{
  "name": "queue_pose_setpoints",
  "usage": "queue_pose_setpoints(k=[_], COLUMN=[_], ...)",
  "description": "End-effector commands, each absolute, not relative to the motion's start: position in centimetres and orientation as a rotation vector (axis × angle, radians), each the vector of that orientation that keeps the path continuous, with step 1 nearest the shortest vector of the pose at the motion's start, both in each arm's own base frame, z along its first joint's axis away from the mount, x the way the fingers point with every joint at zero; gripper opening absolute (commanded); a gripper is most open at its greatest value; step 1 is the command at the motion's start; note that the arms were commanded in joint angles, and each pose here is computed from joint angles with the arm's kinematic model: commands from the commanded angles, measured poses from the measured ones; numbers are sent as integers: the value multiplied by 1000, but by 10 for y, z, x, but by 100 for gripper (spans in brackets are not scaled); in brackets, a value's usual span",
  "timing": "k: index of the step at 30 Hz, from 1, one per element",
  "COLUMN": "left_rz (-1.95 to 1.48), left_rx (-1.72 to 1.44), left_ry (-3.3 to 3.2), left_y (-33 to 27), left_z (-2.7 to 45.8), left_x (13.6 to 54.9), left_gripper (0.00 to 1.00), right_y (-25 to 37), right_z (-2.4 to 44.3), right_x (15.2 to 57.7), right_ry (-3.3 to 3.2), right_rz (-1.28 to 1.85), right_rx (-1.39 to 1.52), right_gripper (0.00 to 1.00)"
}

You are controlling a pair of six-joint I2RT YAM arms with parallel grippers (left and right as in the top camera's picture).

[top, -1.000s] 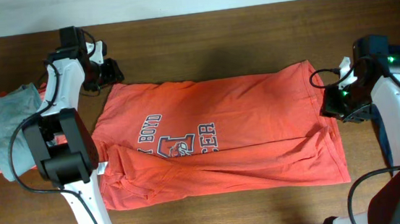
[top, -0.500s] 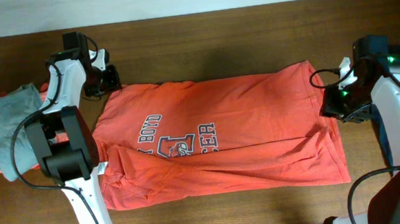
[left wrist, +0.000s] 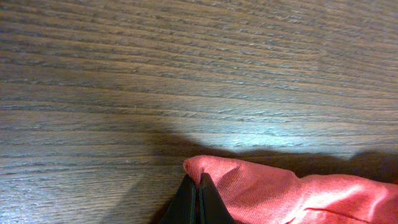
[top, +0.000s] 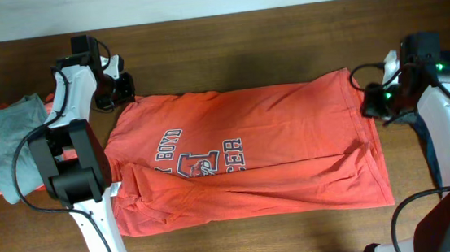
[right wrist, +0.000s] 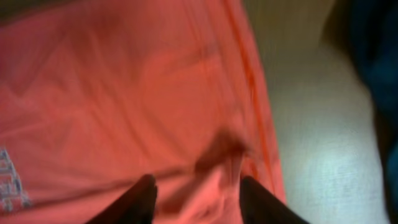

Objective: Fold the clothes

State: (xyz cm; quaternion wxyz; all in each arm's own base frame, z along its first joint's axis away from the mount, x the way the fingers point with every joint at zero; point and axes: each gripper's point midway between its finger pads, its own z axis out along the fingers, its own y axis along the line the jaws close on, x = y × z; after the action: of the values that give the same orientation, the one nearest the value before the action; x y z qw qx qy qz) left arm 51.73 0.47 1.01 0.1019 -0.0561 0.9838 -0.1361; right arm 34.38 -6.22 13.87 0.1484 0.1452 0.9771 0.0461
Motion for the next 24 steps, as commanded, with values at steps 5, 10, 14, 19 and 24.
queue_pose_setpoints(k=[5,10,14,19,24], left_rz=[-416,-414,-415,-416,-416], left_rx=[-136,-145,-152,-152,-152], left_ry=[2868,2880,2885,2888,2887], left_y=[2,2,2,2,2], left_z=[46,45,45,44,44], left_x=[517,515,514,513,513], left_gripper=[0,0,0,0,0], right_y=[-79,-81,-78,-79,-79], right_z=[141,111,83,48,28], right_x=[404,445,474,493,502], right_ry=[2620,2565,2520,2507,2501], right_rz=[105,149,216,238,253], right_rx=[379,325,293,287,281], right_gripper=[60,66,66,61,56])
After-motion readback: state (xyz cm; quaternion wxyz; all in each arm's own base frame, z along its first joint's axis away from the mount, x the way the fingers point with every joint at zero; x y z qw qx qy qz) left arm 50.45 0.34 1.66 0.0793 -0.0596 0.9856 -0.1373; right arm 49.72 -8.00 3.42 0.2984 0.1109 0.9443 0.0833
